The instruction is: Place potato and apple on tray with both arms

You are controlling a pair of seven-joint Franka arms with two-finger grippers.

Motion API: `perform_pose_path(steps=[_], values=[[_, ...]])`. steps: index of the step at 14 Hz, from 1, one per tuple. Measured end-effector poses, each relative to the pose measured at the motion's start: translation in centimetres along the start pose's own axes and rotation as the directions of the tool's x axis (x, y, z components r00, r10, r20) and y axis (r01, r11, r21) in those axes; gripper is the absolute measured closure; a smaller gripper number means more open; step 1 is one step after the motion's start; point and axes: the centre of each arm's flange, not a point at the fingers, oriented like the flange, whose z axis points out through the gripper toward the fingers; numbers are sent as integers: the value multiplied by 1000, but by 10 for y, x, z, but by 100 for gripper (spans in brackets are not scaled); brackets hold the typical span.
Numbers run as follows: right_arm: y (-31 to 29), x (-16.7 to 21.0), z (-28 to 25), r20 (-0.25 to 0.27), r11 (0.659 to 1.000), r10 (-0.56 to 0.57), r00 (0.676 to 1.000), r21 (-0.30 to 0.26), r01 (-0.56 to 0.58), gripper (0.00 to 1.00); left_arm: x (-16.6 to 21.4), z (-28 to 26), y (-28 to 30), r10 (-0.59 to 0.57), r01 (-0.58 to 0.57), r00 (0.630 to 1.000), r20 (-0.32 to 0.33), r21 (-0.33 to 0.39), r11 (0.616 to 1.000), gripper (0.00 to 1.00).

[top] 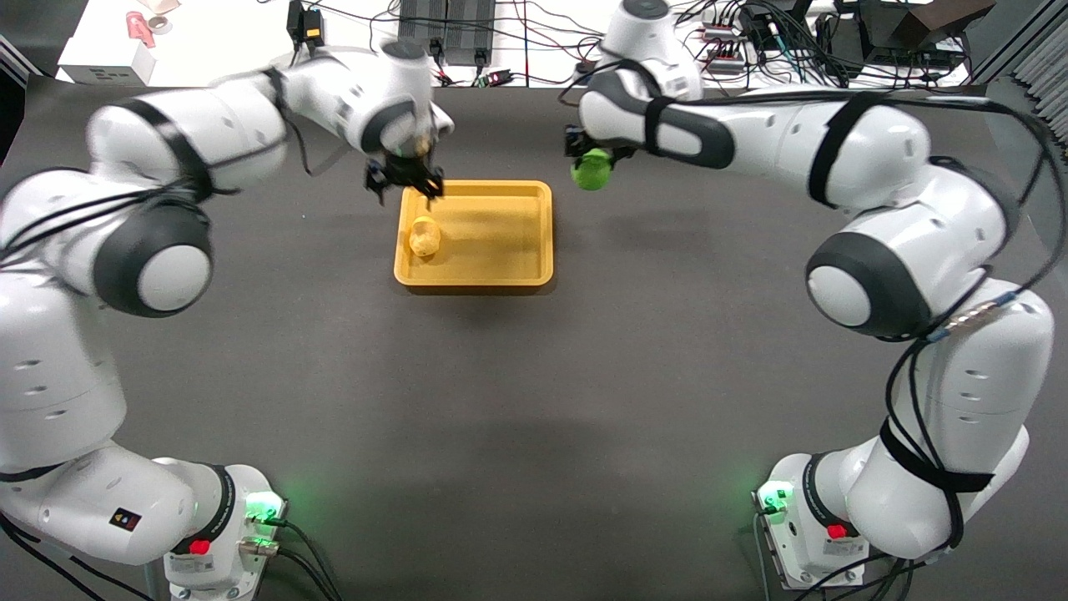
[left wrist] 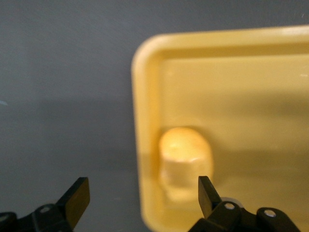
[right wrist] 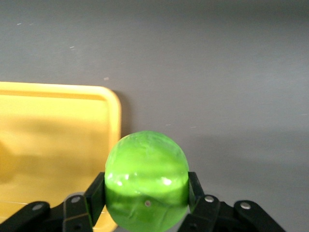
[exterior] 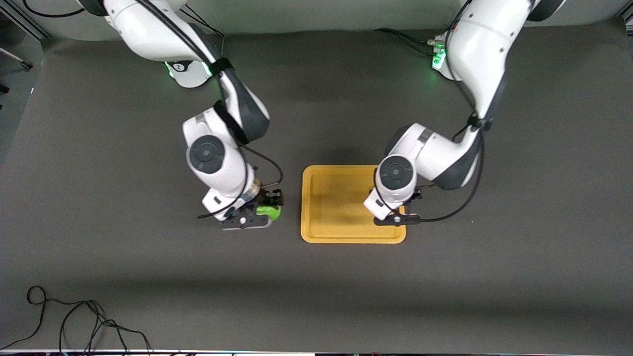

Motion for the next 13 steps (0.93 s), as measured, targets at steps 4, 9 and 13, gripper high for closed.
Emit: perform_pose_path(steps=[4,9,13], values=[[-88,-13,37,-38,999,35,999,27,-34,30,2,-93,-122,111,-111,993,-31,-2,994,0],[-159,-39,108,-68,997,62,996,59,-58,30,-25,-151,-264,148,-156,984,-98,-78,985,0],[-165,-48,131,-55,997,63,996,41,-61,30,-58,-174,-311,118,-131,984,-137,-90,987,0]])
